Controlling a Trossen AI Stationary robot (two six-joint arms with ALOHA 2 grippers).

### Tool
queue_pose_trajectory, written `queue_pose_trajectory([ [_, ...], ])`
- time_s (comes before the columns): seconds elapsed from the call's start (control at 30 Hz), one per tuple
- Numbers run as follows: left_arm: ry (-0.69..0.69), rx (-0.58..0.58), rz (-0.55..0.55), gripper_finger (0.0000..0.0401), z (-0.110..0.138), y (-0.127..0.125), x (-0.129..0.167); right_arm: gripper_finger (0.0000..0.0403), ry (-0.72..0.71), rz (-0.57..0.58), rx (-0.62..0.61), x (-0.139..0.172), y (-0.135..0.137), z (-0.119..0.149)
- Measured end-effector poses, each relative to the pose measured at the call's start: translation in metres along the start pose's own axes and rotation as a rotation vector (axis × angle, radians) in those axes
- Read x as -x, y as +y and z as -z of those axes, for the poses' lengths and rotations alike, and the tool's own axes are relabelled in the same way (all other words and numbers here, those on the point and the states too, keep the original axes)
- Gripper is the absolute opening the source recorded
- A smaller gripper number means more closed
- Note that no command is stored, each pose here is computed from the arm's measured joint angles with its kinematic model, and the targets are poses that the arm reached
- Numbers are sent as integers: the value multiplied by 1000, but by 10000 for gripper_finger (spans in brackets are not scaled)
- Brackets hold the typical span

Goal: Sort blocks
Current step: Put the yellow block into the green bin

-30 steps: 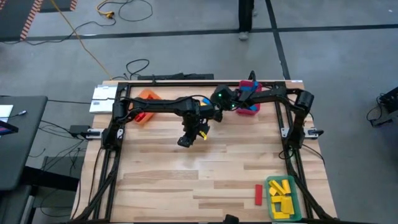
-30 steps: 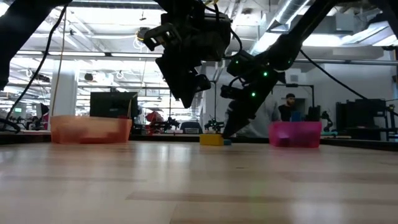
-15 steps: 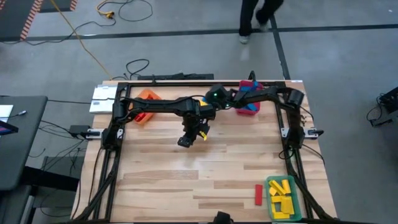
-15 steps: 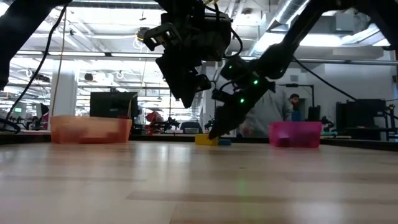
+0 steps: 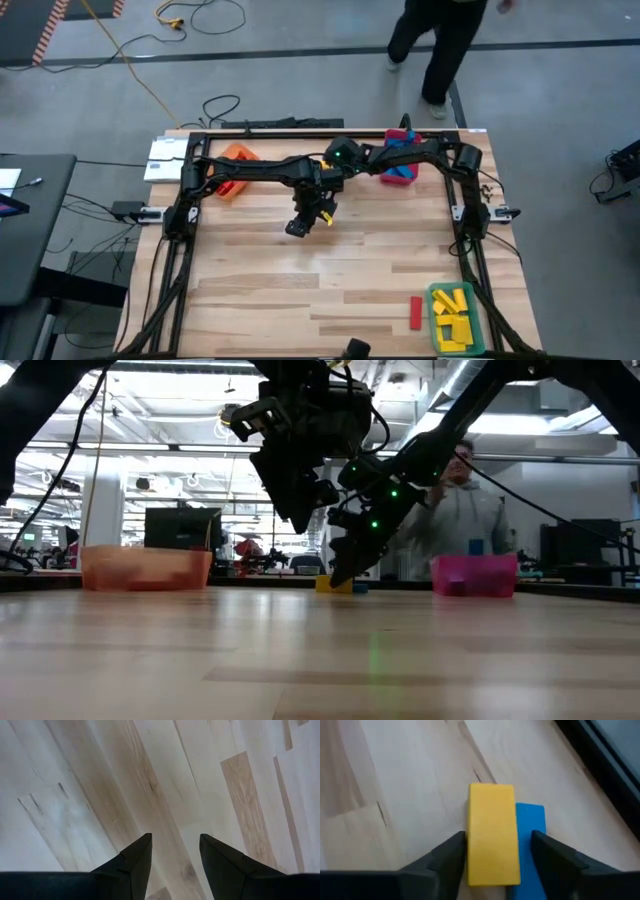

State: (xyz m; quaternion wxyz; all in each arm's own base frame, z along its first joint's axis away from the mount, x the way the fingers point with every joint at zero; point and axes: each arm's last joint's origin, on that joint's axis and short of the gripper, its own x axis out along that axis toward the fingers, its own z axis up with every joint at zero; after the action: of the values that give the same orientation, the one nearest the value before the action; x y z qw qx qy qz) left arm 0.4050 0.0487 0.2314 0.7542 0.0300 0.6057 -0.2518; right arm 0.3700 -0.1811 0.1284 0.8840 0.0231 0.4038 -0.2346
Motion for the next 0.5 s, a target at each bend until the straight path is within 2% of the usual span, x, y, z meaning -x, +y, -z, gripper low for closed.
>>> queue_pose_trajectory([
  [0.17,3,9,2,161,0,0,0,163,47,-15,0,2,3,3],
  [0.27,25,19,12,161,2,-1,0,129,74,-30,16,9,10,2],
  [0.37,53,32,8,161,5,-2,0,122,100,-62,29,23,18,0],
  [0.5,81,55,19,161,7,-4,0,136,88,-79,32,51,27,-11],
])
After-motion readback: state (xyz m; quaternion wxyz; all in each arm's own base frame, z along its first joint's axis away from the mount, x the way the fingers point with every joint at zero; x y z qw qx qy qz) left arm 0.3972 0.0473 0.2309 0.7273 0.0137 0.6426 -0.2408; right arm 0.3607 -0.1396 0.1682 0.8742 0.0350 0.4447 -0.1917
